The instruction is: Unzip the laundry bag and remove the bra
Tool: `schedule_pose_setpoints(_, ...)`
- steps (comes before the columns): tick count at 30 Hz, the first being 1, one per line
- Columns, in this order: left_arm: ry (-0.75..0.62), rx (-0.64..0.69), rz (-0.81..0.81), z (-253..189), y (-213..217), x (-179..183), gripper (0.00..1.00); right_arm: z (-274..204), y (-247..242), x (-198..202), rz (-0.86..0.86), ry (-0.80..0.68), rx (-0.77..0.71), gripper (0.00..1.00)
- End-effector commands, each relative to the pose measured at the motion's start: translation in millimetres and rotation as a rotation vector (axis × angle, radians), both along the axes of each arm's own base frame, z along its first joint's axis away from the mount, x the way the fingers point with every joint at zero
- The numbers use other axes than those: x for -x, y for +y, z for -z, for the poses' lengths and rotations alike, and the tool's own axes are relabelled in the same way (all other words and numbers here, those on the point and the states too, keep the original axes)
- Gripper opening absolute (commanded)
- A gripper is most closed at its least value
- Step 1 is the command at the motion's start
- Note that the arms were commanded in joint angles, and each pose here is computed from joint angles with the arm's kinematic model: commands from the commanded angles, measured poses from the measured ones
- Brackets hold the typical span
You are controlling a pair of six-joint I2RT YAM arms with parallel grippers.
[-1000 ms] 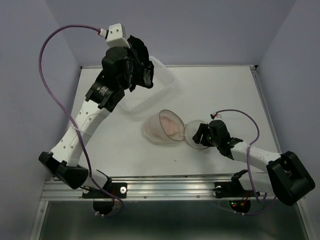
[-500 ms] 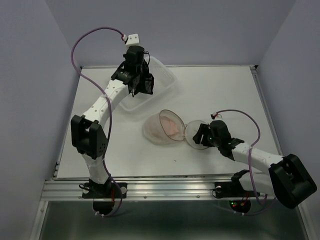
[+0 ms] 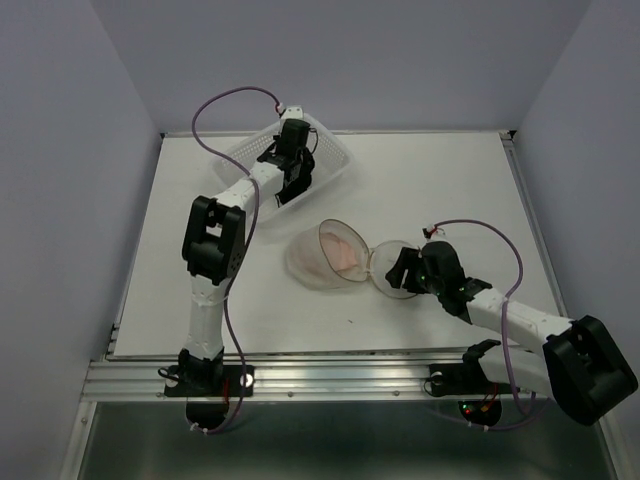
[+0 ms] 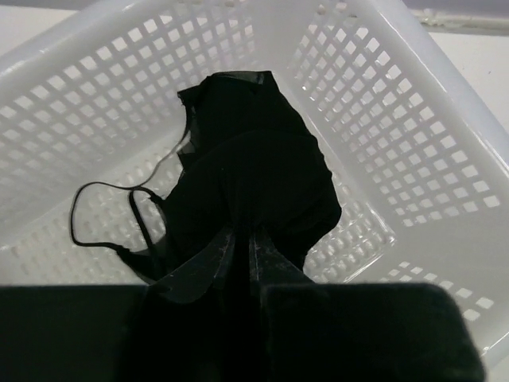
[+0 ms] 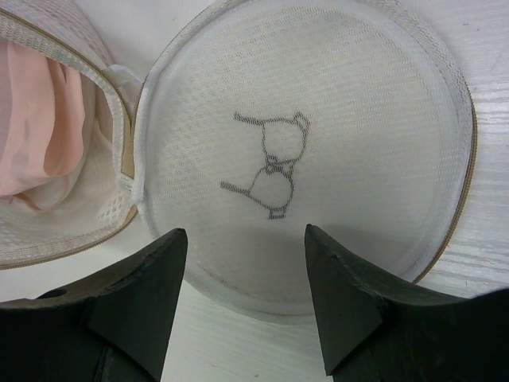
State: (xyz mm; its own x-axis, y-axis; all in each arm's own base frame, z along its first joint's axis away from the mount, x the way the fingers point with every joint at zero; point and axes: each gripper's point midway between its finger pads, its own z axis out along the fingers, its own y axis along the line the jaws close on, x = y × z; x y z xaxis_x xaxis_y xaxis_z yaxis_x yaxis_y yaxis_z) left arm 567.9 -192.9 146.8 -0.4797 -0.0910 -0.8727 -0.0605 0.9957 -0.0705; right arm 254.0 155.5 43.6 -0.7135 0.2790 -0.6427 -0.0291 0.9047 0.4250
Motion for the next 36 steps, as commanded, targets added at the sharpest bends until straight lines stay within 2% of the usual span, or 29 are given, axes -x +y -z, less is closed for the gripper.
schedule_pose_setpoints(1, -0.1, 0.046, 0.03, -34, -12, -19, 0.62, -4, 0, -1, -0.008, -0.022, -0.008, 0.67)
schedule_pose_setpoints(3, -0.097, 0.046, 0.031, -34, -12, -17, 0.81, -5, 1, -1, -0.012, -0.023, -0.009, 0.68)
schedule_pose_setpoints(4, -0.122, 0.061, 0.029, -51, -10, -14, 0.9, -6, 1, -1, -0.014, -0.026, -0.008, 0.68)
schedule_pose_setpoints(6, -0.129, 0.073, 0.034, -61, -12, -1, 0.96, -8, 1, -1, -0.02, -0.032, -0.011, 0.68)
schedule_pose_setpoints(8, -0.183, 0.081, 0.042, -99, -12, 18, 0.99, -10, 1, -2, -0.024, -0.044, -0.007, 0.68)
schedule_pose_setpoints(10, -0.22, 0.069, 0.059, -124, -17, 35, 0.99, -14, 2, -4, -0.032, -0.055, -0.002, 0.68)
schedule_pose_setpoints(11, -0.241, 0.071, 0.076, -143, -25, 56, 0.99, -16, 1, -5, -0.035, -0.06, 0.003, 0.68)
schedule_pose_setpoints(14, -0.23, 0.054, 0.13, -157, -50, 105, 0.98, -23, 1, -7, -0.036, -0.08, 0.005, 0.69)
schedule_pose_setpoints(16, -0.208, 0.027, 0.16, -152, -65, 130, 0.97, -25, 0, -8, -0.031, -0.085, 0.009, 0.69)
schedule_pose_setpoints(17, -0.174, -0.001, 0.21, -140, -82, 153, 0.97, -24, -1, -8, -0.028, -0.083, 0.012, 0.69)
schedule_pose_setpoints(24, 0.001, -0.129, 0.304, -67, -134, 232, 0.93, -7, -7, -2, 0.001, -0.039, 0.03, 0.69)
schedule_pose_setpoints(30, 0.084, -0.175, 0.345, -23, -154, 257, 0.86, 5, -11, 2, 0.03, 0.002, 0.039, 0.68)
schedule_pose_setpoints(36, 0.123, -0.216, 0.357, -1, -150, 269, 0.79, 15, -17, 5, 0.072, 0.043, 0.025, 0.66)
